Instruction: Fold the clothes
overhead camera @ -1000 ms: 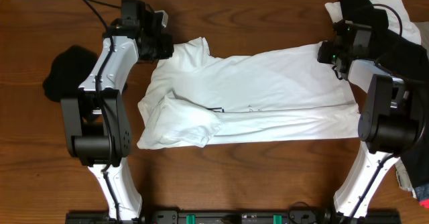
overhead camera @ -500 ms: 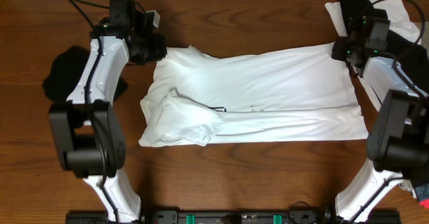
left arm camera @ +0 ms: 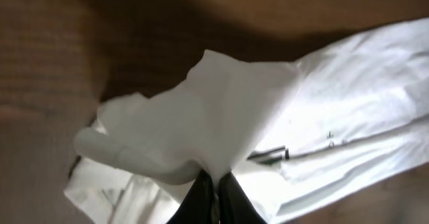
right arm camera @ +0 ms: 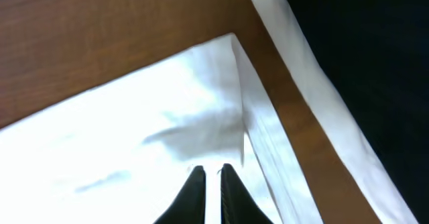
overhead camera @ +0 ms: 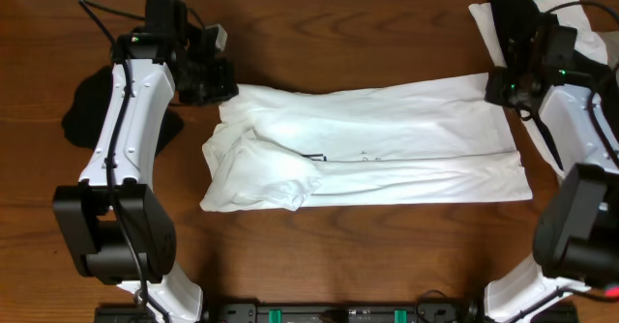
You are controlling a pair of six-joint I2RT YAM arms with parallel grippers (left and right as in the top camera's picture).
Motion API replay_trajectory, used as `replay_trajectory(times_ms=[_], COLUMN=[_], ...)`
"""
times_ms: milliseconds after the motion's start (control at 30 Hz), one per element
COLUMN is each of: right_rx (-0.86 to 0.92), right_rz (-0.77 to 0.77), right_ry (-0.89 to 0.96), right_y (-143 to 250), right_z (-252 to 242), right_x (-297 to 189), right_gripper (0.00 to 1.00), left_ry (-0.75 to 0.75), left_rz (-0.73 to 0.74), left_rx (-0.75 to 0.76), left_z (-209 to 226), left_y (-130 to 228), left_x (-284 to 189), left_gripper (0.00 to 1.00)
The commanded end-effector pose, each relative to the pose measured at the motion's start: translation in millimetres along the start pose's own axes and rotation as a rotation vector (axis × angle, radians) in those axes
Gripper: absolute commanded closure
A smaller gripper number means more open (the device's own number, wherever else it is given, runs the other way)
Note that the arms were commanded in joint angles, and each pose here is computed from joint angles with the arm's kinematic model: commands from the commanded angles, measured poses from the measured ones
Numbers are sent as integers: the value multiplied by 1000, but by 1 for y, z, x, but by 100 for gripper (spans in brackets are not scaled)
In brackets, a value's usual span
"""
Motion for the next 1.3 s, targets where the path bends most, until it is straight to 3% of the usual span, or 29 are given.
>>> replay_trajectory(times_ms=[0, 100, 167, 567, 1067, 1267], right_rx=[28, 42, 28, 27, 132, 138], right_rz=[-30, -6, 15, 72, 42, 57], right_ry=[26, 24, 24, -18, -152, -157], right_y=[-3, 2, 6, 14, 15, 20], right_z=[-13, -16, -16, -19, -12, -12], right_x=[-24, -26, -24, 31, 89, 98], right_gripper=[93, 90, 80, 70, 69, 74], left_ry=[10, 6, 6, 7, 4, 5], left_rz=[12, 27, 24, 20, 19, 17], left_rx=[-13, -16, -14, -13, -13, -12], left_z=[-2, -2, -2, -2, -2, -2], left_y=[4, 7, 7, 6, 6, 5], left_x=[-6, -6, -6, -6, -6, -6], left_gripper=[94, 94, 94, 94, 94, 94])
Point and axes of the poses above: each gripper's point midway between its finger pads, its own x axis out along the fingers, its own z axis along the line the jaws close on, y = z × x, the point moved 7 cm from there along -x, back along the fingers, and after that the axes turned 10 degrees about -x, right-handed, at the moved point
